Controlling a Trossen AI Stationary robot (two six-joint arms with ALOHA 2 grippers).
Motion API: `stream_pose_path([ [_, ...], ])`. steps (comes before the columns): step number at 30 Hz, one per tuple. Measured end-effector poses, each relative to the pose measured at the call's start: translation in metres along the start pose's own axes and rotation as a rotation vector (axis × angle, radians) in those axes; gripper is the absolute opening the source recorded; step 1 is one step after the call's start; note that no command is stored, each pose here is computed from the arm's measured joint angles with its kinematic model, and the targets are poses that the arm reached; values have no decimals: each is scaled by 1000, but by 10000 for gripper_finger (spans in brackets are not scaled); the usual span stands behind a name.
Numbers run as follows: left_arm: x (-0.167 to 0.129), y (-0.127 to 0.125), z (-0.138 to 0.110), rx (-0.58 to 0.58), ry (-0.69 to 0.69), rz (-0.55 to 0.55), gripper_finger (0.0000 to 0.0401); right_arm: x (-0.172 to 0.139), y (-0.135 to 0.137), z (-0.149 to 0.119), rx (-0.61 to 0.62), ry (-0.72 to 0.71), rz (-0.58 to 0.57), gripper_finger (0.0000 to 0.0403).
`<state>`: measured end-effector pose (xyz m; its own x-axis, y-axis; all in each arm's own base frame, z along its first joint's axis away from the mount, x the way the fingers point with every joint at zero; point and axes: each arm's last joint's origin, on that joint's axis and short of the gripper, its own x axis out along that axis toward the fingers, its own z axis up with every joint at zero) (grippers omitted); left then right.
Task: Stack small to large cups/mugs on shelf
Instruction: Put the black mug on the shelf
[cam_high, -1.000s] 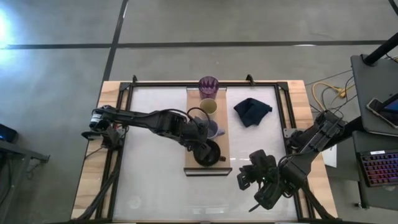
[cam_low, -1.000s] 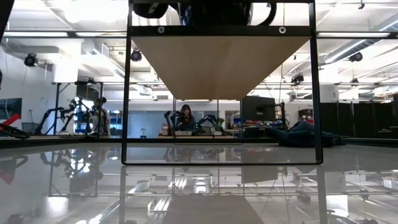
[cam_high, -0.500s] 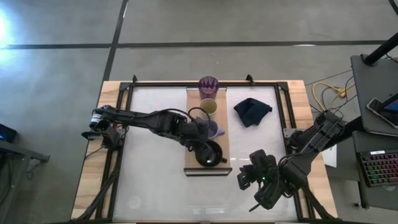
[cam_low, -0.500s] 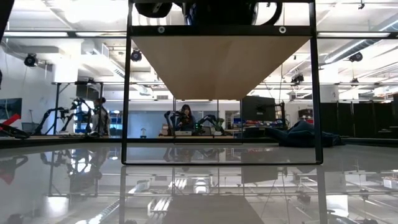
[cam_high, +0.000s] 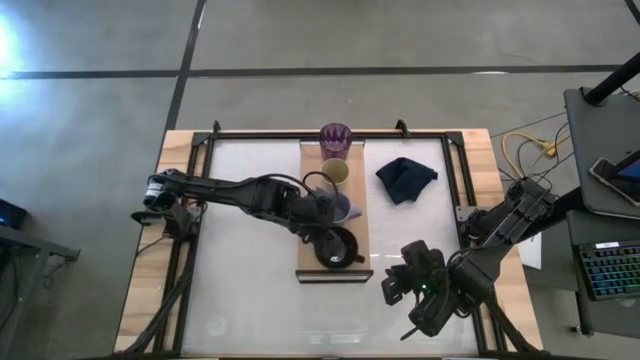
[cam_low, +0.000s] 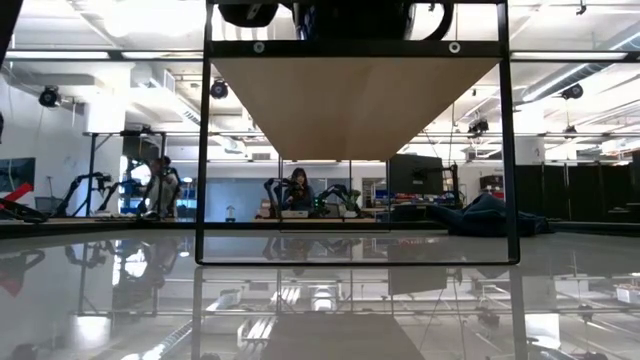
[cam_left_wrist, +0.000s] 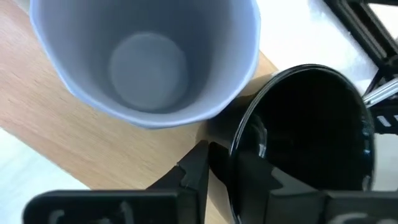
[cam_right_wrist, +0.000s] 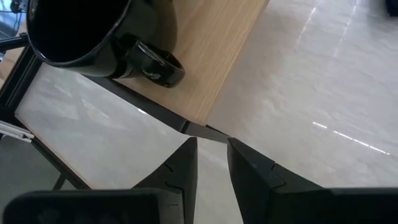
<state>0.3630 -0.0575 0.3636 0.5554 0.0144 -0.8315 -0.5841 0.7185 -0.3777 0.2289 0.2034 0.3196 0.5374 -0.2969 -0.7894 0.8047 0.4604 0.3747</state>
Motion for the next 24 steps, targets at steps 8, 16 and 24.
stream_pose_path([
  [8,-3,1,0,-3,-7,1,98,0,0,0,-7,0,0,82],
  [16,-3,2,-5,7,44,14,113,0,-2,0,-27,-4,-14,82],
  [24,-4,-1,-10,-1,64,9,113,-1,-4,3,-40,-11,-35,82],
])
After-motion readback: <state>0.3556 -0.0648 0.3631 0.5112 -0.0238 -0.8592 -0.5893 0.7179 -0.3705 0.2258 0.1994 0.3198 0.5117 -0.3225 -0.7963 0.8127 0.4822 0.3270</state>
